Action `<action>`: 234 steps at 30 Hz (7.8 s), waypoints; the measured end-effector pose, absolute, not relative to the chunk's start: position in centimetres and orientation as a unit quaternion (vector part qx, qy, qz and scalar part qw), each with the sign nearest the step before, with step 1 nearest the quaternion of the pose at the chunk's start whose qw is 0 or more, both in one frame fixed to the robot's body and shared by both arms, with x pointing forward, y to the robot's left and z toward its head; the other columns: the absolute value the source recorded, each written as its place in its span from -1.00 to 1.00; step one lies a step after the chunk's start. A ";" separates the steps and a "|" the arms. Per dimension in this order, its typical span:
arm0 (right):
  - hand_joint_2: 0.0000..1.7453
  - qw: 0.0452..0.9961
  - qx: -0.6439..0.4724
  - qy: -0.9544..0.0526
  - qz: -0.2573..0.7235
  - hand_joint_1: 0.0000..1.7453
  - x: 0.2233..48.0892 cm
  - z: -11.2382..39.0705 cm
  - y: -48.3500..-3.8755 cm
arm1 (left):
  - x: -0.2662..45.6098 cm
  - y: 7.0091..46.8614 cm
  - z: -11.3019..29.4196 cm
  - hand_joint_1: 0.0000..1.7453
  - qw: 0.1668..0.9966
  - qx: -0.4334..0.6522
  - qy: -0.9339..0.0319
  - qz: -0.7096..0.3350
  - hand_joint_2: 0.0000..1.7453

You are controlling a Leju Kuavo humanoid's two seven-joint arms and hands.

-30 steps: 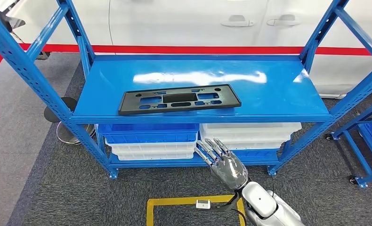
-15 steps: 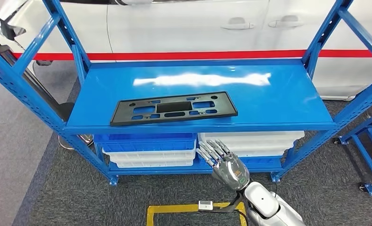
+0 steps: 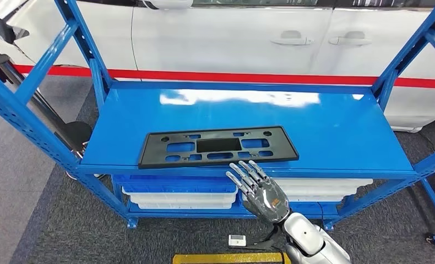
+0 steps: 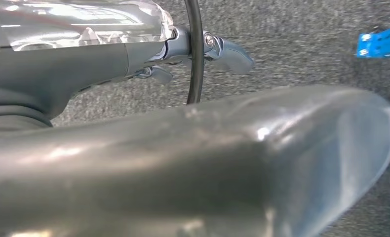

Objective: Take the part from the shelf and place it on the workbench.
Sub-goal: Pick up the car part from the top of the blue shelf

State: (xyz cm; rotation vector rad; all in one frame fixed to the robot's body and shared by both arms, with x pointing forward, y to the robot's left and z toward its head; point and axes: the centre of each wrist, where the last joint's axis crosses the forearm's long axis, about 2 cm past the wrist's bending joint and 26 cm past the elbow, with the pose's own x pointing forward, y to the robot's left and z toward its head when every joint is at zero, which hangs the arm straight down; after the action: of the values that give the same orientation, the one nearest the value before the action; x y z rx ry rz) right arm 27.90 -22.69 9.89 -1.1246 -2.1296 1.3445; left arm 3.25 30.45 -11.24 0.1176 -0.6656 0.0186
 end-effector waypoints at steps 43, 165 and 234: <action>1.00 0.225 -0.408 -0.748 0.473 0.87 28.8 10.5 -22.2 | 3.7 29.7 -11.2 -1.00 0.940 0.049 -0.337 -0.024 -1.00; 1.00 0.174 -0.321 -0.717 0.594 0.98 30.5 8.2 -14.5 | 4.4 27.2 -11.1 -1.00 0.938 0.009 -0.341 -0.056 -1.00; 1.00 0.297 -0.072 -0.916 0.258 1.00 19.7 14.4 -21.9 | 3.5 25.4 -11.0 -1.00 0.934 0.049 -0.353 0.017 -1.00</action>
State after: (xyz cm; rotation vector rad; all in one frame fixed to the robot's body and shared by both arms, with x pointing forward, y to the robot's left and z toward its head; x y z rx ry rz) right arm 19.69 -21.91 14.39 -0.1902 -2.4360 0.6859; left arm 3.53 25.41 -11.03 0.1003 -0.7228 0.0357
